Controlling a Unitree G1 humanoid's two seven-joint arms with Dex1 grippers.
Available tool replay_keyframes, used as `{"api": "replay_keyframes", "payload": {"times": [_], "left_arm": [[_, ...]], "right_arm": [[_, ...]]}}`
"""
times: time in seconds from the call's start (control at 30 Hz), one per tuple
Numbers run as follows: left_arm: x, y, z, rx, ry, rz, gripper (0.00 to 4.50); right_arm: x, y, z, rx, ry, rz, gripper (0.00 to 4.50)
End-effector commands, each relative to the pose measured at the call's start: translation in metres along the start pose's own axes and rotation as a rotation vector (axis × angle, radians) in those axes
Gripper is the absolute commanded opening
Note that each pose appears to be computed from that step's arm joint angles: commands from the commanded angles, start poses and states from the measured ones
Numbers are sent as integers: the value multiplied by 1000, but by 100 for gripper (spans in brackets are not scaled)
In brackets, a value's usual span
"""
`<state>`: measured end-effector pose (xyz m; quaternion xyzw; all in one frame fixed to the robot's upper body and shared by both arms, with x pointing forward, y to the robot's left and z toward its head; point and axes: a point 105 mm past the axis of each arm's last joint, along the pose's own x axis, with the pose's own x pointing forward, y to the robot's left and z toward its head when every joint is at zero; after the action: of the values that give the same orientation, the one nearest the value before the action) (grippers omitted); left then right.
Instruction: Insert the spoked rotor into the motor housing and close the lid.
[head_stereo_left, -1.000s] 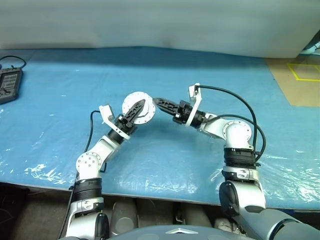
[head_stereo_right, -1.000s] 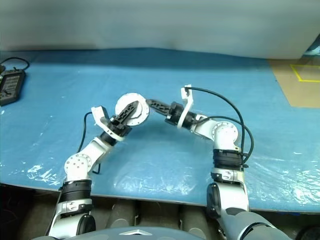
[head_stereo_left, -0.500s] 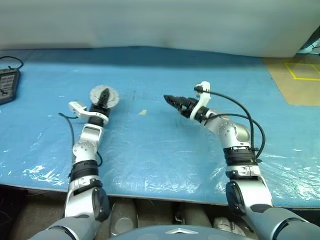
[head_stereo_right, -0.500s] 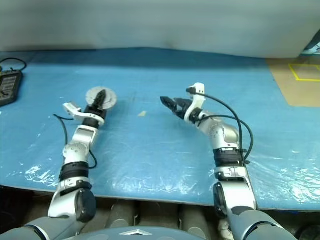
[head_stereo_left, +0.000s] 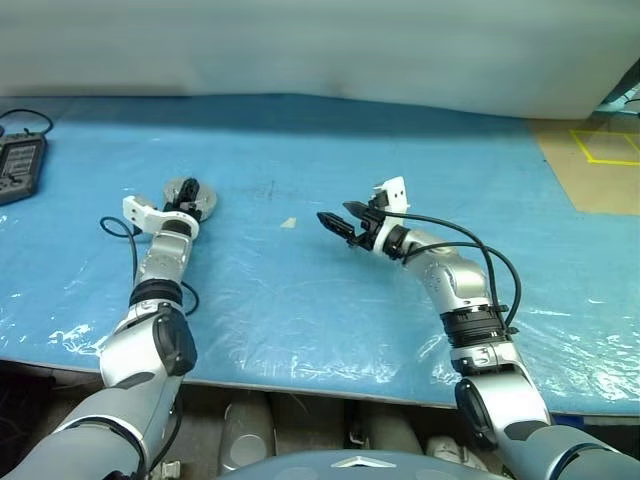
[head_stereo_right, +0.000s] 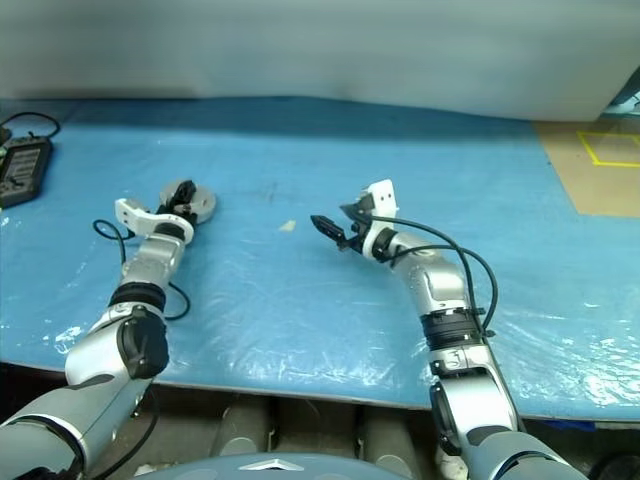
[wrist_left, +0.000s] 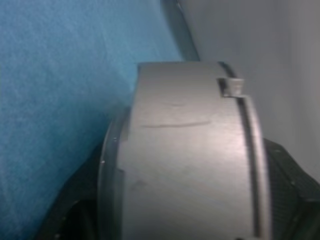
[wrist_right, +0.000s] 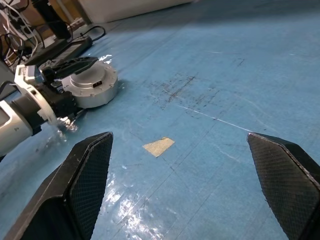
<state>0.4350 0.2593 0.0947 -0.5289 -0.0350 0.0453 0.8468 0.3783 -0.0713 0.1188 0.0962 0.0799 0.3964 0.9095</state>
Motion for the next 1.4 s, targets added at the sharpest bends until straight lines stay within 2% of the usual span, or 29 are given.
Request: {"api": "replay_keyframes", "payload": {"times": [0.03, 0.23, 0.33, 0.43, 0.5, 0.53, 0.67, 0.73, 0.93, 1.1, 1.27, 1.4], "left_arm": [[-7, 13, 39, 140, -131, 57, 447], [-29, 26, 83, 362, -282, 100, 447], [-36, 21, 84, 449, -286, 53, 447], [-40, -17, 63, 507, -239, -197, 447], [-51, -55, 31, 550, -140, -455, 447], [-56, -64, 21, 562, -105, -521, 447], [-100, -93, -71, 784, 303, -904, 447], [-110, -94, -91, 846, 391, -978, 447], [-111, -89, -113, 942, 492, -1061, 447], [-99, -85, -116, 1030, 497, -1076, 447], [-93, -80, -118, 1069, 477, -1066, 447], [-88, -81, -115, 1096, 433, -1046, 447]], "right_arm": [[0, 4, 11, -30, -34, 19, 450], [1, 0, 8, -28, -19, 7, 450], [5, -8, 15, -68, -54, -54, 450], [5, -13, 25, -170, -128, -116, 450], [4, -18, 28, -243, -167, -156, 450], [3, -19, 28, -261, -176, -165, 450], [-11, -40, 32, -318, -203, -221, 450], [-19, -41, 33, -405, -206, -198, 450], [-45, -48, 34, -456, -182, -80, 450], [-65, -41, 30, -425, -103, 92, 450], [-71, -46, 32, -464, -82, 59, 450], [-66, -44, 23, -456, -53, 68, 450]]}}
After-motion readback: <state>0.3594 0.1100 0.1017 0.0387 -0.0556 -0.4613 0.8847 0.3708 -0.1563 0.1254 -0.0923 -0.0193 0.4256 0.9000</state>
